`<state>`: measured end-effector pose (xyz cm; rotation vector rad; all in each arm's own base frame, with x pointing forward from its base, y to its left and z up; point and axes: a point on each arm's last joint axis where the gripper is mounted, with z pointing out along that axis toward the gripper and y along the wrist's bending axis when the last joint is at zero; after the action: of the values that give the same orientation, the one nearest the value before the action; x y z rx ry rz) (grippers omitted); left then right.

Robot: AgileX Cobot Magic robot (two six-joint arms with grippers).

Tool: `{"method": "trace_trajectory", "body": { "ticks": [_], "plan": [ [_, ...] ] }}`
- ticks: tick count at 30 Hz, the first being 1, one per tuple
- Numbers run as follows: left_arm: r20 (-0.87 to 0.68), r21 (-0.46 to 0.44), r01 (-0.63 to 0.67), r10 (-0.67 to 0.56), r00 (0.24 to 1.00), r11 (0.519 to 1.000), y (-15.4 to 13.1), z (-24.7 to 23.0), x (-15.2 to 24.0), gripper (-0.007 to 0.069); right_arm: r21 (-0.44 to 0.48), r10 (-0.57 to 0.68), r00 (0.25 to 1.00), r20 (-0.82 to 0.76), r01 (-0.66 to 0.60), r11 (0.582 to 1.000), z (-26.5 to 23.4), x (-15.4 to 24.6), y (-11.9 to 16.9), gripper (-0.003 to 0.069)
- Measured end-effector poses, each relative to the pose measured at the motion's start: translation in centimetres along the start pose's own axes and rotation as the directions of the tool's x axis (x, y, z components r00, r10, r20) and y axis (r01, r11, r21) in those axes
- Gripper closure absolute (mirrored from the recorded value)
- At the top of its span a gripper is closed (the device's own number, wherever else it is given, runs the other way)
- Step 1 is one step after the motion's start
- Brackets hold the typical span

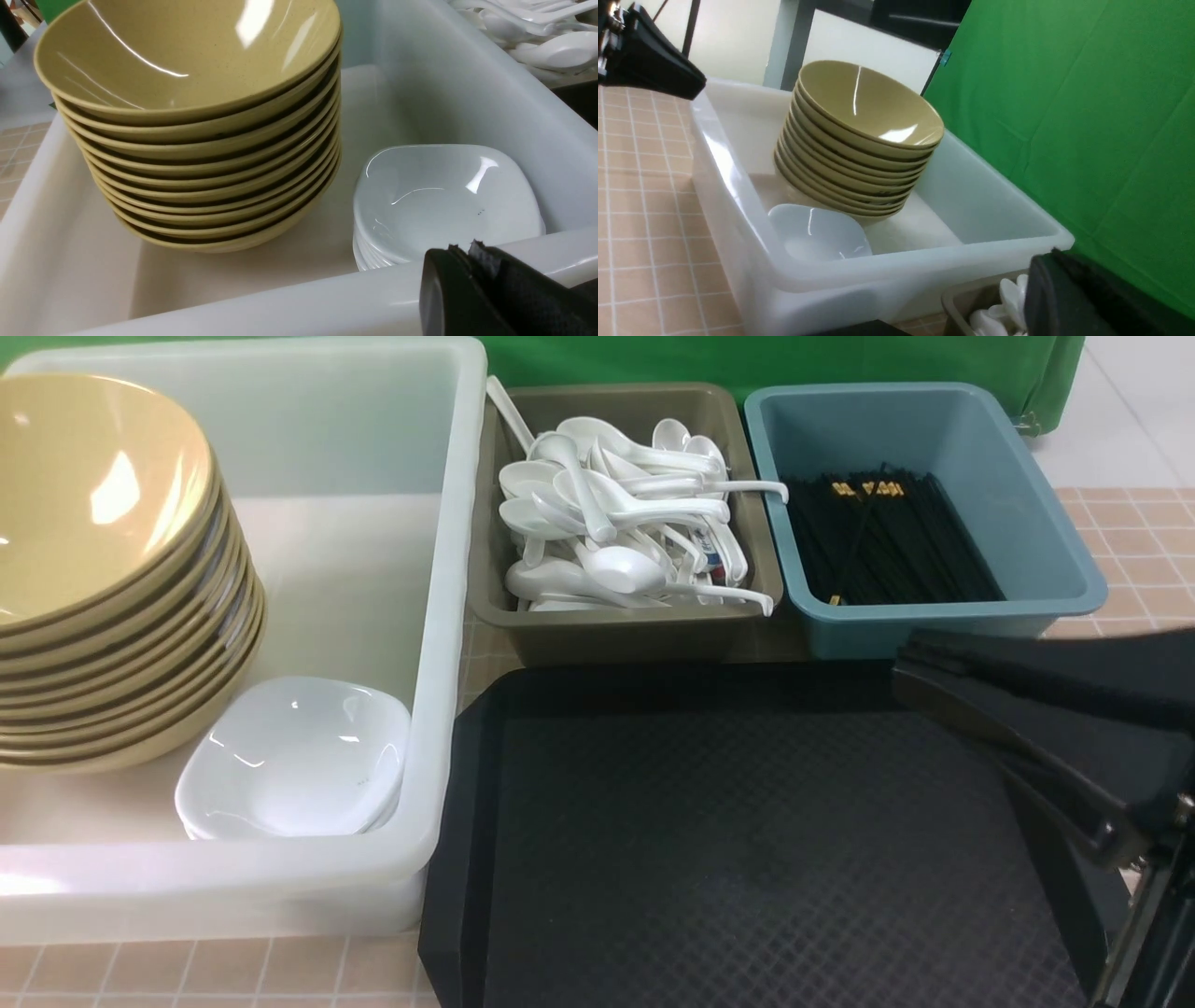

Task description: On brown table put chopsticks spoon bowls plates into blue grey white boxes.

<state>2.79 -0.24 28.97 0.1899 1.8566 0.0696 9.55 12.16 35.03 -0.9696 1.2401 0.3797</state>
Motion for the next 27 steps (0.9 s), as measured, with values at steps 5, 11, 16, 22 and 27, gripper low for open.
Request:
{"method": "trace_trajectory", "body": {
  "ticks": [5,11,16,22,27],
  "plan": [
    [0.000,0.000,0.000,0.000,1.000,1.000,0.0,0.0,0.0,0.0624,0.134,0.099,0.992,0.077,-0.109,0.985,-1.7,3.2,0.0,0.0623],
    [0.000,0.000,0.000,0.000,1.000,1.000,0.0,0.0,0.0,0.0624,0.347,0.264,0.961,0.081,-0.276,0.896,-6.0,9.8,0.7,0.0623],
    [0.000,0.000,0.000,0.000,1.000,1.000,0.0,0.0,0.0,0.0624,0.525,0.294,0.953,0.074,-0.288,0.801,-8.7,13.4,1.4,0.0622],
    [0.000,0.000,0.000,0.000,1.000,1.000,0.0,0.0,0.0,0.0624,0.709,0.309,0.948,0.072,-0.266,0.653,-11.0,14.2,1.3,0.0622],
    [0.000,0.000,0.000,0.000,1.000,1.000,0.0,0.0,0.0,0.0624,0.845,0.448,0.894,0.011,-0.248,0.474,-12.5,15.9,1.8,0.0622]
  ]
}}
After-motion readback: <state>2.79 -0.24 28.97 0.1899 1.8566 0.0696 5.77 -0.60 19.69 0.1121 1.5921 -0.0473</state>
